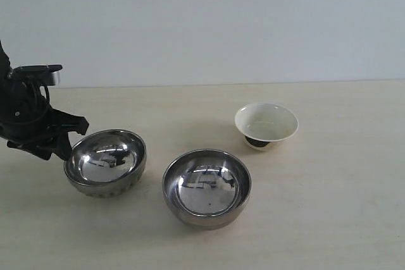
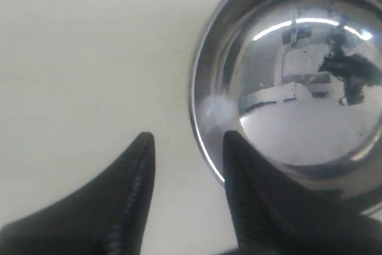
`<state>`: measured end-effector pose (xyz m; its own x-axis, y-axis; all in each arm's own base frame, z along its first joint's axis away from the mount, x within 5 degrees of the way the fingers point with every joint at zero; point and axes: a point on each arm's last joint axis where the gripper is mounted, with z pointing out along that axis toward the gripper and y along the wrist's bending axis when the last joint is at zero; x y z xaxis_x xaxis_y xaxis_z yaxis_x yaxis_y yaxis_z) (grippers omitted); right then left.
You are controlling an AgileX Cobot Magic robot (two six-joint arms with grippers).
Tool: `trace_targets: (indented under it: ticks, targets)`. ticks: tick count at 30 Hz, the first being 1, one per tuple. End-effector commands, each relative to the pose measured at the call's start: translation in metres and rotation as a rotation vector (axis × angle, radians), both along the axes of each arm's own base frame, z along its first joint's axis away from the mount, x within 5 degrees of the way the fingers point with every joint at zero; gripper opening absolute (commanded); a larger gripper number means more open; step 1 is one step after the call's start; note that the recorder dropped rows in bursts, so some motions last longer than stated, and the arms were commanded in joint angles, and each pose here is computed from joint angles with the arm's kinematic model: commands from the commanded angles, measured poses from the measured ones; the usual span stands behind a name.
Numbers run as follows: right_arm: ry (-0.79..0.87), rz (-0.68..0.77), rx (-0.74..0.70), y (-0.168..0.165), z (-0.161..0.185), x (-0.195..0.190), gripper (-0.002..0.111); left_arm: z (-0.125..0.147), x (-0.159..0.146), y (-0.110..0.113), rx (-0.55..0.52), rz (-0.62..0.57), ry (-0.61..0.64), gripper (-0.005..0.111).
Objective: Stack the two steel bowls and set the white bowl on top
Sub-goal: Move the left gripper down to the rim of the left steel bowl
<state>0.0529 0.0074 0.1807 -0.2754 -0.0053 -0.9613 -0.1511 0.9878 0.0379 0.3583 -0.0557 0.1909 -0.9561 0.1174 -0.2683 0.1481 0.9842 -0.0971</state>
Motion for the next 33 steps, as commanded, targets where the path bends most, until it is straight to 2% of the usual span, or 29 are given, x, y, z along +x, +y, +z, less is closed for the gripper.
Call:
trace_targets:
  ticks: [1, 11, 33]
  targets:
    - [-0.010, -0.005, -0.004, 0.000, 0.001, 0.000, 0.000, -0.001, 0.000, 0.001, -0.013, 0.025, -0.025, 0.036]
    - [-0.010, -0.005, -0.004, 0.000, 0.001, 0.000, 0.000, -0.006, 0.001, -0.005, -0.075, 0.018, -0.015, 0.036]
    - [-0.010, -0.005, -0.004, 0.000, 0.001, 0.000, 0.000, -0.059, 0.010, -0.005, -0.058, 0.031, 0.084, 0.036]
